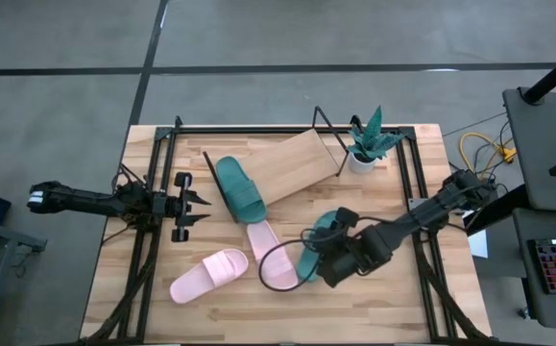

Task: Pick and place slides into the shelf
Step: Put the green slide on the shelf

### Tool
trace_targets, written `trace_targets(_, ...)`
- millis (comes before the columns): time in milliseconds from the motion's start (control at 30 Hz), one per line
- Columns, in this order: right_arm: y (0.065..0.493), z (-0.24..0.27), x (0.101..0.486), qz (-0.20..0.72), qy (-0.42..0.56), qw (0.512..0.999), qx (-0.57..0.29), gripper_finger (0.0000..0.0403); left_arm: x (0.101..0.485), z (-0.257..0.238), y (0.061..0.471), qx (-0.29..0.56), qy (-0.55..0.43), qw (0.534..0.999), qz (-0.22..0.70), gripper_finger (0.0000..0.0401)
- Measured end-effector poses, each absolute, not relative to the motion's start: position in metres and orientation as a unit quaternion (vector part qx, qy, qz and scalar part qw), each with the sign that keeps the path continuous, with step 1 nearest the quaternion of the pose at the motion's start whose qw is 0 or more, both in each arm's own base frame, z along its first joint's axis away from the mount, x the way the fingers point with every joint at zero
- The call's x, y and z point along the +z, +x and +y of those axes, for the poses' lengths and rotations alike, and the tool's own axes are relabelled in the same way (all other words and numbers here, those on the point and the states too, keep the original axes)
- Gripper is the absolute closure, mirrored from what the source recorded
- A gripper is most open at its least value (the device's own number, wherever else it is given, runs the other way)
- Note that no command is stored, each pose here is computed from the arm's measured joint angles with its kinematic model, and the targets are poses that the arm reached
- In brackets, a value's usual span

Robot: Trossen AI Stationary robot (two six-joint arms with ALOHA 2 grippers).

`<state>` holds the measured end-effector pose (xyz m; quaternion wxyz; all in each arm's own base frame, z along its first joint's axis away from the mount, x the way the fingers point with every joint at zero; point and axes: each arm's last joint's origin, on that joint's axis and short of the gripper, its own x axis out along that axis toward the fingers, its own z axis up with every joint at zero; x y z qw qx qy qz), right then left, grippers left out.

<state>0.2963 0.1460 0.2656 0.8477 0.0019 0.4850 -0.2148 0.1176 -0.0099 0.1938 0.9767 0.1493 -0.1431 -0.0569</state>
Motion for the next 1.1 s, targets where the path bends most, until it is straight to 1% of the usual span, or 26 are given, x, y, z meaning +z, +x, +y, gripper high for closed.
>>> trace_targets(133, 0.300, 0.147, 0.243, 0.498, -0.030, 0.842, -0.207, 0.0209, 0.194, -0.010, 0.118, -0.057, 0.149, 0.977, -0.143, 0.0287)
trace_targets(300, 0.310, 0.151, 0.215, 0.534, -0.087, 0.817, -0.201, 0.0181, 0.193, -0.010, 0.118, -0.057, 0.150, 0.977, -0.141, 0.0287)
trace_targets(500, 0.318, 0.153, 0.198, 0.555, -0.115, 0.797, -0.209, 0.0144, 0.193, -0.010, 0.118, -0.057, 0.150, 0.977, -0.140, 0.0287)
trace_targets(633, 0.317, 0.149, 0.190, 0.581, -0.134, 0.772, -0.221, 0.0132, 0.193, -0.010, 0.118, -0.057, 0.150, 0.977, -0.140, 0.0287)
trace_targets(900, 0.321, 0.143, 0.171, 0.608, -0.152, 0.742, -0.237, 0.0142, 0.193, -0.010, 0.118, -0.057, 0.151, 0.977, -0.140, 0.0287)
trace_targets(1100, 0.321, 0.139, 0.166, 0.619, -0.159, 0.730, -0.243, 0.0166, 0.193, -0.010, 0.118, -0.057, 0.151, 0.977, -0.140, 0.0287)
